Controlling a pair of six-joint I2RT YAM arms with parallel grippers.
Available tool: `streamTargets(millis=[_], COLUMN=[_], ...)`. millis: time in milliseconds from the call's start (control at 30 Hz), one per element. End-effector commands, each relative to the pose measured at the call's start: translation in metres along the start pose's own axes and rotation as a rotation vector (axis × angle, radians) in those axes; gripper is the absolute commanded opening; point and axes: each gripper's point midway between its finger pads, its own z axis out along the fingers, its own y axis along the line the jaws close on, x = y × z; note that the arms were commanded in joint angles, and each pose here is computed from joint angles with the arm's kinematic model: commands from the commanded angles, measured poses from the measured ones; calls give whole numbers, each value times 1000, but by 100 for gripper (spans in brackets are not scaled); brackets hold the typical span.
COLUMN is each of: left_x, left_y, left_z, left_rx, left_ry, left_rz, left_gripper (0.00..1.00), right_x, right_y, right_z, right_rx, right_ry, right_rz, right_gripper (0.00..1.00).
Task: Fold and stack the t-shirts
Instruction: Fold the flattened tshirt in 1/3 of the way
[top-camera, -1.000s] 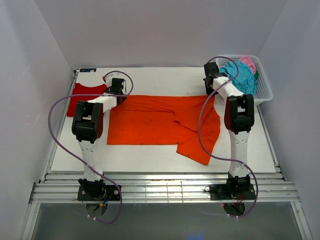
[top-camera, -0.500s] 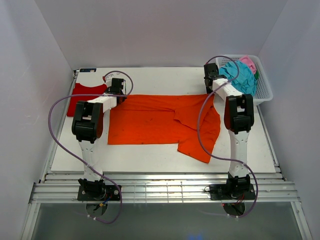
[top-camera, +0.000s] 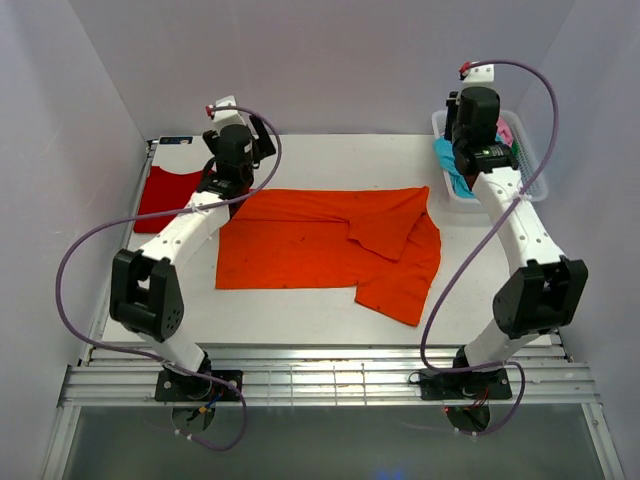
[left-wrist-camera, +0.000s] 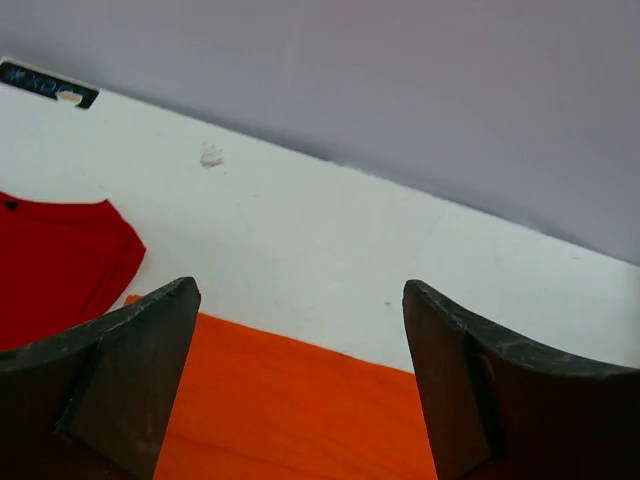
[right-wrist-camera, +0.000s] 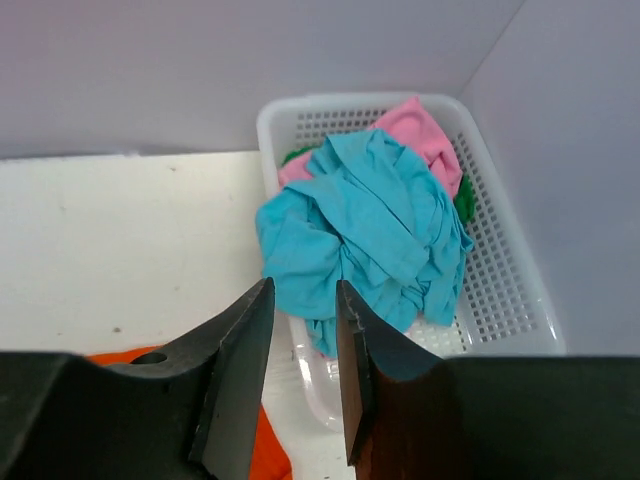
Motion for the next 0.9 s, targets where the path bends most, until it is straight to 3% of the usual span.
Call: streamTargets(millis=[0,67,133,400,600,867], left_x=[-29,16,33,134,175,217], left_y=[0,14,29,89,126,154], left_z=[-47,-68,-97,-177,-205,-226], left_rx=[-8,-37,-65,-199,-350,-471], left_ry=[-23,90,137,325,420,475], left_rz=[-4,0,1,-60,-23,-13], left_gripper=[93,91,90,89,89,89], right_x=[17,34,45,167,211,278], right_y=[20,31,45,96,107,113], right_z=[-26,-46,-67,-137,-188,-217], right_rx=[-129,-188,-274,-370,-405,-358], right_ry=[53,90,112,343,424,558], right_rz=[8,20,51,-4,90,1], right_gripper=[37,37,37,36,36,35])
